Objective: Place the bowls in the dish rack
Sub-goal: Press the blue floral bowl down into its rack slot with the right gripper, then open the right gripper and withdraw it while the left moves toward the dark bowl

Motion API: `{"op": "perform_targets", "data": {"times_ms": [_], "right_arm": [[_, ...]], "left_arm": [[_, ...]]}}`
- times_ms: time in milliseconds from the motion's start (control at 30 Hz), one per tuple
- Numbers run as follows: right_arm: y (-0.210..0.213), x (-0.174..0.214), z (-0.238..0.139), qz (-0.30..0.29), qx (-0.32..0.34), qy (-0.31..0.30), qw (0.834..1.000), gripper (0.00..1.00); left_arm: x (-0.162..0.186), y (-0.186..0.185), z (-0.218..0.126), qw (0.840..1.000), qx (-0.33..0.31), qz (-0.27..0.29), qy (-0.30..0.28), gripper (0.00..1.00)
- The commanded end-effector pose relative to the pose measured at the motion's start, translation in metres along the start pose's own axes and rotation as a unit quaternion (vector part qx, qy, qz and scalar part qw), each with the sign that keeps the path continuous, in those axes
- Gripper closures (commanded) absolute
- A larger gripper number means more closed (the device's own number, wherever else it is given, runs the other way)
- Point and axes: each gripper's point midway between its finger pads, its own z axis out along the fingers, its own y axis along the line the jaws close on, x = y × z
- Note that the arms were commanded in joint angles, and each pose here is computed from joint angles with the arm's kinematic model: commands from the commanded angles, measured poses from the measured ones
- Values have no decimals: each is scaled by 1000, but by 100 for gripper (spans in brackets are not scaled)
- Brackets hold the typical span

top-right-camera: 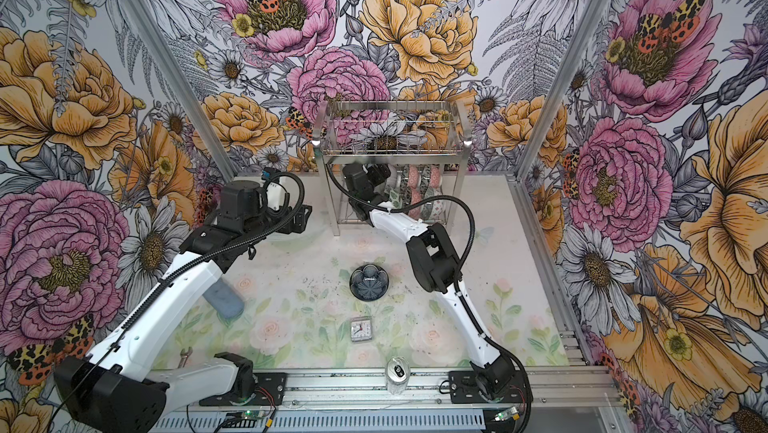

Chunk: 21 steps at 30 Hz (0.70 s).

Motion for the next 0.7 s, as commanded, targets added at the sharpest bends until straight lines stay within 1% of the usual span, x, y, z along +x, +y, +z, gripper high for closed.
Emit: {"op": "perform_targets", "data": {"times_ms": [0, 233, 267, 300, 333, 533, 667], "right_arm": [[15, -10, -3, 17, -17, -15, 1000, 10], [8, -14, -13, 18, -27, -20, 999, 8], [8, -15, -17, 18, -34, -21, 999, 7], [7, -16, -20, 19, -41, -23, 999, 1], [8, -16, -24, 18, -49, -25, 998, 0], [1, -11, -55, 9, -74, -37, 997, 0], [-6, -9, -81, 13, -102, -48, 993, 0]], "left_arm": [[1, -1, -1, 1000, -3, 13, -4, 1], [1, -2, 0, 1000, 0, 13, -2, 1], [2, -1, 0, 1000, 0, 12, -2, 1], [2, -2, 0, 1000, 1, 13, -2, 1], [2, -2, 0, 1000, 1, 13, -2, 1], [1, -7, -3, 1000, 5, 19, -5, 1], [2, -12, -1, 1000, 13, 24, -1, 1]]}}
